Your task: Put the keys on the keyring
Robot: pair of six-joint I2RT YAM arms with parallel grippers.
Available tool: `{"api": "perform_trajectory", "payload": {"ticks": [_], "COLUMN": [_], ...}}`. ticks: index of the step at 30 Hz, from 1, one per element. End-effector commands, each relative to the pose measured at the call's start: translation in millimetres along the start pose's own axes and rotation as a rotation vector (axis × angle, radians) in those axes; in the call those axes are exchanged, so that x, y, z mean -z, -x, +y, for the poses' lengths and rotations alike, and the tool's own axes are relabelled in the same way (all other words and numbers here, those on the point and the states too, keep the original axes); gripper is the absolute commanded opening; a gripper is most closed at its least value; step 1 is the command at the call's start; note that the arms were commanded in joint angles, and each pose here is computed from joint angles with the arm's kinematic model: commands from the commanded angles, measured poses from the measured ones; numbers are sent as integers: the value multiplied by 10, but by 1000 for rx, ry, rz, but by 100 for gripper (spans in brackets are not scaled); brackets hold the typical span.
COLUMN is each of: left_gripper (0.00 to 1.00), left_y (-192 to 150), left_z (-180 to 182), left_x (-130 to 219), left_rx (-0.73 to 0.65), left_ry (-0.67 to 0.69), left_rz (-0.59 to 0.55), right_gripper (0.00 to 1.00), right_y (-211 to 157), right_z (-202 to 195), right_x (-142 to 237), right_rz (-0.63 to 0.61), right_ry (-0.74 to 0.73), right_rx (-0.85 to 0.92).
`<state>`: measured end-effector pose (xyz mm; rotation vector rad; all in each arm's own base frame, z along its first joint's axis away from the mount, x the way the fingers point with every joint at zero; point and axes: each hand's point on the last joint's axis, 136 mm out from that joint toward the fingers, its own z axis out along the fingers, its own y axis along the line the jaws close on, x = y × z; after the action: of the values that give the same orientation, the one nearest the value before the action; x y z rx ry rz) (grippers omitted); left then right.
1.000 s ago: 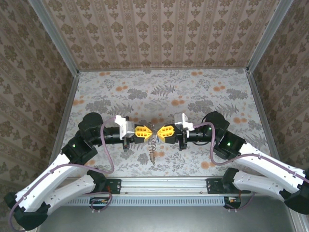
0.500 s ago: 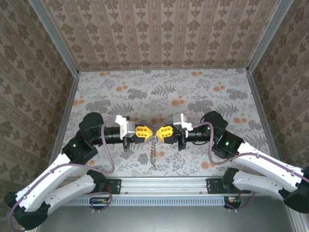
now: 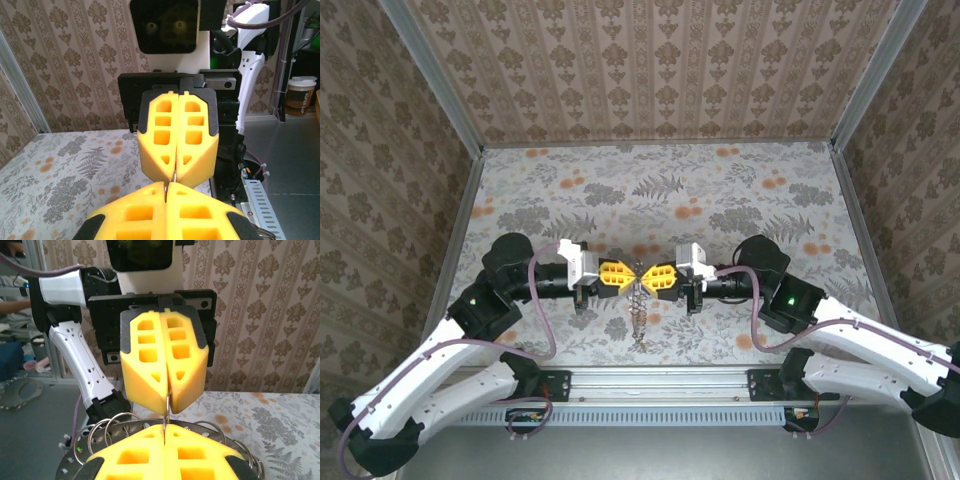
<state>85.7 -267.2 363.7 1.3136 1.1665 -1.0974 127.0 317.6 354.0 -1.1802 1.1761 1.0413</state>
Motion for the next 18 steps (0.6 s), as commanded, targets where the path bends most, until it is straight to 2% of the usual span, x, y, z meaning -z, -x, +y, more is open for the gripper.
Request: {"api": "perform_trajectory", "payload": {"ticks": [1,7,18], "left_gripper": [0,0,0], "left_y": [325,330,333], "left_z": [4,15,62], "left_x": [44,23,14], "left_rx": [-64,-58,-56], "left_ry": [14,10,32], "left_rz": [-88,-92,-92], "right_gripper": [0,0,0], "right_y": [-136,-204,-228], "right_z": [83,-7,16], "right_x": [-67,-90,-98], "right_rz": [76,116,121], "right_ry": [-25,-165,-207], "right_rx": [97,211,285]}}
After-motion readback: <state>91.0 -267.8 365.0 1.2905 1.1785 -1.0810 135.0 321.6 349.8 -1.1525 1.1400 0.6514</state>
